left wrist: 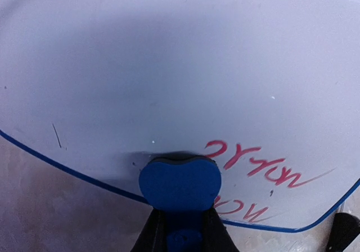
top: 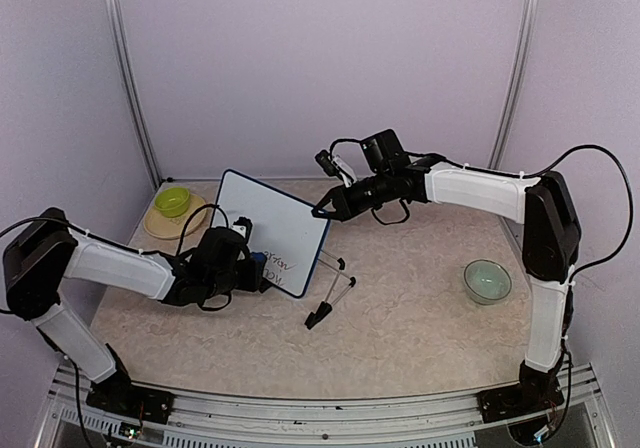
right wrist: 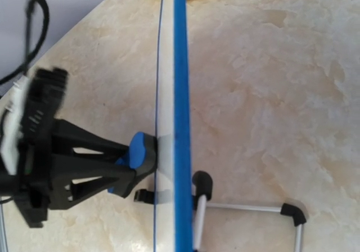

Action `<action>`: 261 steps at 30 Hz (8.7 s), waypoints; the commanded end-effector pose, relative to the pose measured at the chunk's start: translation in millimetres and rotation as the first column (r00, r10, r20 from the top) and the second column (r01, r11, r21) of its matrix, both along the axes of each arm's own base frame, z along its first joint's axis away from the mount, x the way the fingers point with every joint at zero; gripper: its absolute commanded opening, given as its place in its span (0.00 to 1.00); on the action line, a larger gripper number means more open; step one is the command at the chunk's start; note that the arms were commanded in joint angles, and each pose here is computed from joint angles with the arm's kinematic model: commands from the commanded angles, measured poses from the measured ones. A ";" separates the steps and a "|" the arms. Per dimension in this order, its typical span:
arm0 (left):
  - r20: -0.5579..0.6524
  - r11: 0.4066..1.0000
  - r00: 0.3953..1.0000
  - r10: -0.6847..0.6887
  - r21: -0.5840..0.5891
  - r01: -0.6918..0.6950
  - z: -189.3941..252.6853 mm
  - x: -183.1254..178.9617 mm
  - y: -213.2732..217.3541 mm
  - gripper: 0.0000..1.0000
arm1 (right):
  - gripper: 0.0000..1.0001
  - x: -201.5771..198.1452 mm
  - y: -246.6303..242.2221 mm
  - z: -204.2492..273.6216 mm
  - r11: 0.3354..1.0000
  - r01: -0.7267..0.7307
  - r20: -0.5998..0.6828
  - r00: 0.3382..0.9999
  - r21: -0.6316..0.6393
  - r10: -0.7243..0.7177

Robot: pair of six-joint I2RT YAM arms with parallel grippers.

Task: Erase the whiteboard
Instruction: Erase the center of the whiteboard.

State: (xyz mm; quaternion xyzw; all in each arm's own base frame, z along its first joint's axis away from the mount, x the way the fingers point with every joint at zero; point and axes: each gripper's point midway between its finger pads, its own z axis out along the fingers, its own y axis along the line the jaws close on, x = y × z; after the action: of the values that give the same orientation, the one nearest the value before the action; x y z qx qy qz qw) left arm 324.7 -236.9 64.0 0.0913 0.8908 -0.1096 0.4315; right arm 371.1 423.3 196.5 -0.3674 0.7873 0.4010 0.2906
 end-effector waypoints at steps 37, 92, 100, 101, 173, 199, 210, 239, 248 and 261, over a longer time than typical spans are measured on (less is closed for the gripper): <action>0.085 0.996 0.996 -0.033 -0.085 0.040 34.2 14.8 -23.2 0.11 | 0.00 -25.2 5.4 -36.7 0.996 -0.072 -0.073 0.995 -0.058 0.067; 0.275 0.984 0.959 0.062 -0.175 -0.014 31.4 32.7 -27.8 0.11 | 0.00 -21.9 12.7 -19.7 0.999 -0.033 -0.127 0.991 0.001 0.033; 0.338 0.981 0.941 -0.015 -0.177 0.079 42.3 17.1 -58.9 0.11 | 0.00 -24.2 11.4 -23.3 0.999 -0.032 -0.137 0.990 0.003 0.032; 0.339 0.979 0.940 -0.023 -0.183 0.090 44.0 16.1 -61.9 0.11 | 0.00 -24.4 11.3 -24.0 1.000 -0.031 -0.139 0.990 0.003 0.031; 0.385 0.991 0.913 0.135 -0.050 -0.126 68.4 99.7 30.8 0.11 | 0.00 -28.4 12.8 -24.5 0.999 -0.038 -0.142 0.989 0.005 0.039; 0.434 0.995 0.899 0.056 -0.095 -0.016 102.1 33.1 -38.4 0.11 | 0.00 -25.3 16.4 -29.9 0.999 -0.043 -0.150 0.988 0.002 0.043; 0.338 0.932 0.876 0.345 -0.013 -0.362 52.8 58.1 90.1 0.11 | 0.00 -21.3 17.2 -29.2 1.000 -0.023 -0.143 0.989 0.008 0.024; 0.347 0.987 0.938 0.013 -0.152 0.042 46.9 0.5 -51.8 0.11 | 0.00 -5.9 17.4 -22.4 1.000 0.023 -0.149 0.989 0.021 -0.019; 0.309 0.937 0.888 0.340 -0.037 -0.346 32.2 23.7 29.2 0.10 | 0.00 -6.5 14.7 -22.7 0.999 0.023 -0.150 0.989 0.026 -0.019; 0.220 0.913 0.887 0.406 -0.045 -0.406 -3.2 34.8 66.3 0.10 | 0.00 -8.7 14.1 -25.3 0.999 0.017 -0.154 0.988 0.028 -0.012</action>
State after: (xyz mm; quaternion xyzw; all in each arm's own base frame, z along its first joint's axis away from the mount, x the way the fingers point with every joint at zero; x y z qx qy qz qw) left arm 361.9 -153.5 74.1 -0.1111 0.8235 0.0261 0.5558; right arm 364.6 437.6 183.8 -0.3154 0.8033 0.4444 0.2404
